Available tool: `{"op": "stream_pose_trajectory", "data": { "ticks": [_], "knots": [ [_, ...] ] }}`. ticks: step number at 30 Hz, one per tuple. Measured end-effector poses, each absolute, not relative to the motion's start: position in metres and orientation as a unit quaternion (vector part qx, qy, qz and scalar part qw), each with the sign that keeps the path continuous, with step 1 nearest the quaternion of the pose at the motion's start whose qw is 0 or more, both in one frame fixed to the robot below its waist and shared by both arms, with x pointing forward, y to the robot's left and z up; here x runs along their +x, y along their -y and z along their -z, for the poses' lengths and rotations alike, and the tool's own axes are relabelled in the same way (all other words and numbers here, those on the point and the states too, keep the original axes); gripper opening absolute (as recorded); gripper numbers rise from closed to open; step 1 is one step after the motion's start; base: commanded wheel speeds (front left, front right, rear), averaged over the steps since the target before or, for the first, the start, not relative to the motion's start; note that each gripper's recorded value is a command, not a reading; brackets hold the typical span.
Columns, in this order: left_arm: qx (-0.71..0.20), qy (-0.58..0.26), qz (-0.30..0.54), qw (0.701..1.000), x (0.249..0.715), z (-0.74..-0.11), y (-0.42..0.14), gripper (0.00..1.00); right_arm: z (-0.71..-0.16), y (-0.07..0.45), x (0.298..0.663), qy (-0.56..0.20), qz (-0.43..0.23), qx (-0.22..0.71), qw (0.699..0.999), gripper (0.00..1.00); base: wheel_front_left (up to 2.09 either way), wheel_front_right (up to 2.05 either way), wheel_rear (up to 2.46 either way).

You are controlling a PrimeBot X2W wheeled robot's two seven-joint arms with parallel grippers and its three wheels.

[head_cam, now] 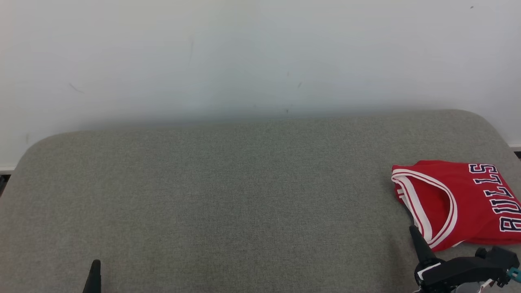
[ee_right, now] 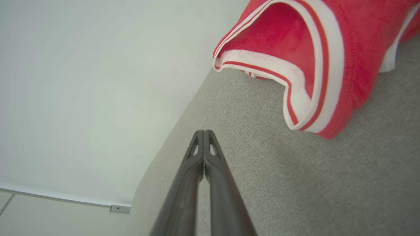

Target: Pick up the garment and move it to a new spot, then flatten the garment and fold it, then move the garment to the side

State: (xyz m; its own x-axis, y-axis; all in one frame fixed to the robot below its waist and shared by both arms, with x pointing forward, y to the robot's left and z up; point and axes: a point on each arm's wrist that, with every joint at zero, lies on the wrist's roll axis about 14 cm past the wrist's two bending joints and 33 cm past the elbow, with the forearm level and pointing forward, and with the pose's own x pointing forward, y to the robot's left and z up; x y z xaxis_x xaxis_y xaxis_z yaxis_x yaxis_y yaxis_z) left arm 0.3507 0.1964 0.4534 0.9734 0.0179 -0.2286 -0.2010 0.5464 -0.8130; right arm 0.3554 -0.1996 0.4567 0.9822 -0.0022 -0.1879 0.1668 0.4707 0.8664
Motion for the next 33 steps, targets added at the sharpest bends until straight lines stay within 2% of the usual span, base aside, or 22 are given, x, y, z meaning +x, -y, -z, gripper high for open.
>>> {"op": "stream_pose_trajectory", "data": {
  "ticks": [33],
  "knots": [
    [-0.667, -0.057, -0.036, 0.742, 0.372, -0.47, -0.191, 0.0, -0.472, 0.205, 0.373, -0.04, 0.047, 0.675, 0.735, 0.0, 0.0, 0.0, 0.0]
  ]
}}
